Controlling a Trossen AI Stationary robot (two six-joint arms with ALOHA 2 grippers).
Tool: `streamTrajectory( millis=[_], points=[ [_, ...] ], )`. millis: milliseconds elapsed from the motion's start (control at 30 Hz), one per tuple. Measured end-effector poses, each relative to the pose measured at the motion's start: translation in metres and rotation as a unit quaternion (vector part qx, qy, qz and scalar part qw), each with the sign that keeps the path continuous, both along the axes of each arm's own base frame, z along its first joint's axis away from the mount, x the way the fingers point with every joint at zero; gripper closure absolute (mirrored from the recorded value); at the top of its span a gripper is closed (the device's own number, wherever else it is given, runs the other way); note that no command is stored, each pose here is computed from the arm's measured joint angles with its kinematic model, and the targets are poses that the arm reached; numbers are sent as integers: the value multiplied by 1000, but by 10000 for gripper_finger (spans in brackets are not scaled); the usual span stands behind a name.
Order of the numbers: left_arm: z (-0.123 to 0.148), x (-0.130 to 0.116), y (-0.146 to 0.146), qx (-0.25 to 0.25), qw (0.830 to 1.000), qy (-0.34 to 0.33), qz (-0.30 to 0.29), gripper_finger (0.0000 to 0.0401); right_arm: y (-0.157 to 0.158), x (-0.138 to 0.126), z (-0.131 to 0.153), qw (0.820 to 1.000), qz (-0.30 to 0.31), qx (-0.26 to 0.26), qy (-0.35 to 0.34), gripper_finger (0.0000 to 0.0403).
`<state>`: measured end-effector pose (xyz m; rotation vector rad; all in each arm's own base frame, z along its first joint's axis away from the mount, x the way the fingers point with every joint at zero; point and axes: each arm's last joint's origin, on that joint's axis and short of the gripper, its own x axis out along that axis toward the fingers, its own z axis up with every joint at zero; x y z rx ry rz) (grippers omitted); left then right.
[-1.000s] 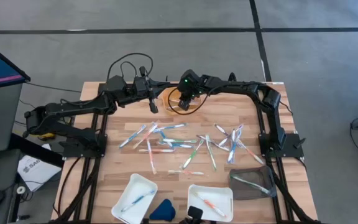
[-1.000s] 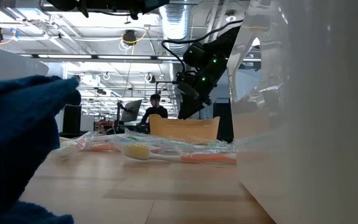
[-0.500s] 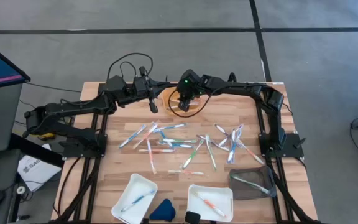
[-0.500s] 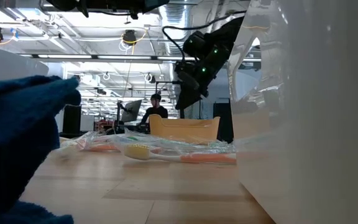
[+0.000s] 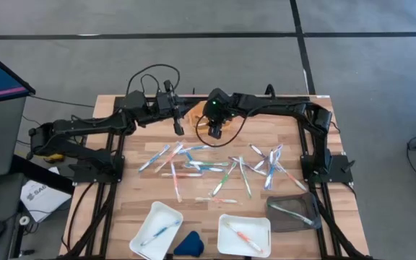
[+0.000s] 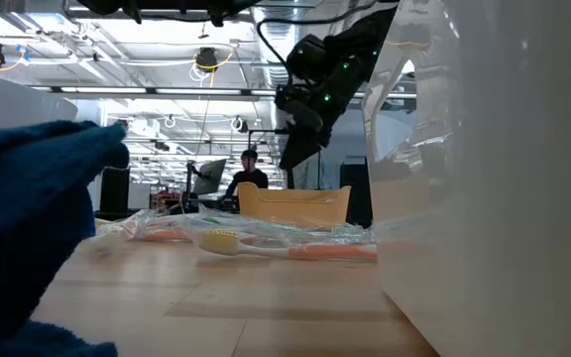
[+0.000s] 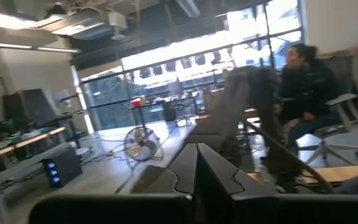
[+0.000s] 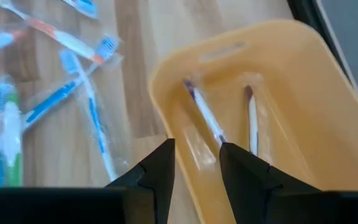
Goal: Pick & Place Toothbrushes
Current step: Put the blue toothbrush into the left white bin
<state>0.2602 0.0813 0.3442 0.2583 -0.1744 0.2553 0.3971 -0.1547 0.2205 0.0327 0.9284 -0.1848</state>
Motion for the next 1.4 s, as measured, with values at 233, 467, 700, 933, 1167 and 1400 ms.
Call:
streamTrajectory(
  millis=[233,467,700,933,1167,1400],
  points=[
    [1,6,-25,2,999,-6,-48,396,22,3,5,1000,15,11,7,283],
    [2,10,-51,2,995,-9,-95,396,55,6,8,998,43,24,27,283],
    [2,12,-84,1,988,-11,-156,396,91,9,5,995,70,40,50,283],
    [2,9,-120,1,975,-12,-220,396,129,13,4,993,94,51,53,283],
    [3,1,-156,0,958,-16,-286,396,172,13,4,992,103,35,59,294],
    [4,-13,-194,3,934,-21,-356,396,223,7,3,992,105,-1,65,321]
  ],
)
